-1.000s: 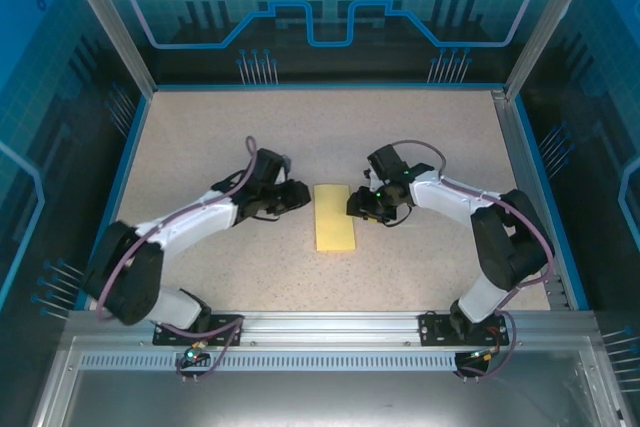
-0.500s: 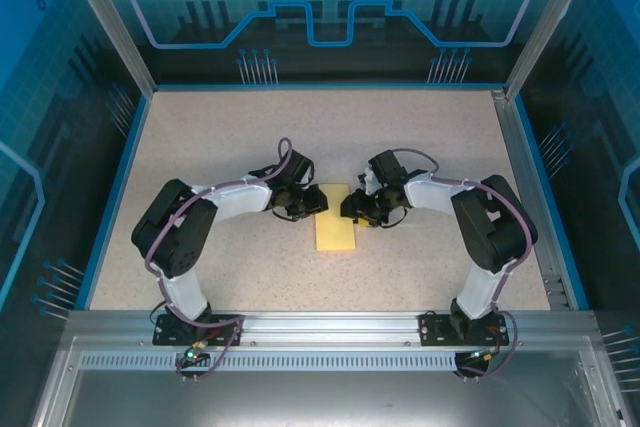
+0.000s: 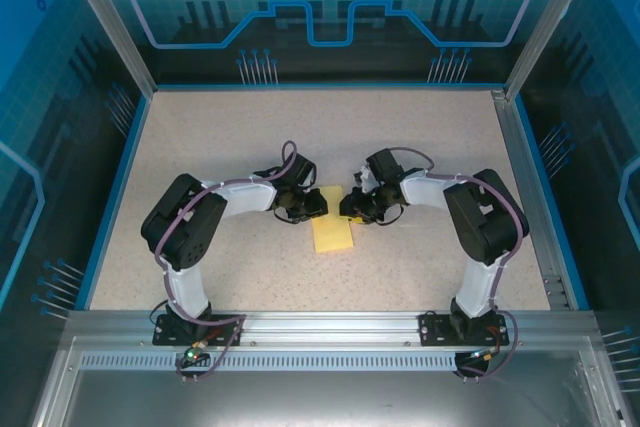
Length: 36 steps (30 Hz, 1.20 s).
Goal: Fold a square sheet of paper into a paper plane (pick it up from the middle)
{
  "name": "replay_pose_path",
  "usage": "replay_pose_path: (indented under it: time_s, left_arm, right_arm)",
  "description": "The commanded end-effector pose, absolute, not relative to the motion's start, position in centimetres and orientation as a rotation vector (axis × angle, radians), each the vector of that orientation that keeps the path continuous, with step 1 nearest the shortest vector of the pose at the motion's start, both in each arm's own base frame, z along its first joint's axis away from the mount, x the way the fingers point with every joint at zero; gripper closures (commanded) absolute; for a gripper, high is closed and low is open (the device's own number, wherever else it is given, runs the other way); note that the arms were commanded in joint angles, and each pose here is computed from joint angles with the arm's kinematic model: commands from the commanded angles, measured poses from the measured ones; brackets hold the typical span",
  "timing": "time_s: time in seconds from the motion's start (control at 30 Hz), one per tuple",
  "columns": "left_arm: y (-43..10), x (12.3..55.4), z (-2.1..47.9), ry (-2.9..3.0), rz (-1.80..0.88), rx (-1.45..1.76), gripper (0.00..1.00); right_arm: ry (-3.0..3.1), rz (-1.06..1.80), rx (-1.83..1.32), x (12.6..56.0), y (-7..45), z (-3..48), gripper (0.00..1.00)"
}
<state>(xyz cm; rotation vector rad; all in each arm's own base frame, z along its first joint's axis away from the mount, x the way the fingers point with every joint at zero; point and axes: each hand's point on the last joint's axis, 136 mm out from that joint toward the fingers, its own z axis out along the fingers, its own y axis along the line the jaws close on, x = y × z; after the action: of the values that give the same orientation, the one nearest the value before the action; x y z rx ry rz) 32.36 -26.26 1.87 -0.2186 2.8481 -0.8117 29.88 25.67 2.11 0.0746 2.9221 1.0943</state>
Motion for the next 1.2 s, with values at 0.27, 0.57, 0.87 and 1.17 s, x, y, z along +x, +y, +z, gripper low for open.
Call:
replay_pose_path:
  time_s: [0.27,0.57,0.87,1.17]
  left_arm:
    - [-26.6,29.4,8.0,2.683,-0.772,0.165,0.54]
    - [-28.3,24.0,7.8,2.611,-0.463,0.646,0.46]
    - [-30.6,21.4,4.9,2.492,-0.029,1.058,0.38]
    - [-30.1,23.2,4.0,2.444,0.148,0.974,0.33]
  right_arm:
    - [2.866,1.19,0.129,30.7,25.9,3.2,0.82]
    - [2.848,1.22,0.155,30.5,25.9,3.8,0.88]
    - [2.848,1.236,0.16,30.5,26.1,3.9,0.88]
    - [2.85,1.244,0.16,30.7,26.2,4.0,0.87]
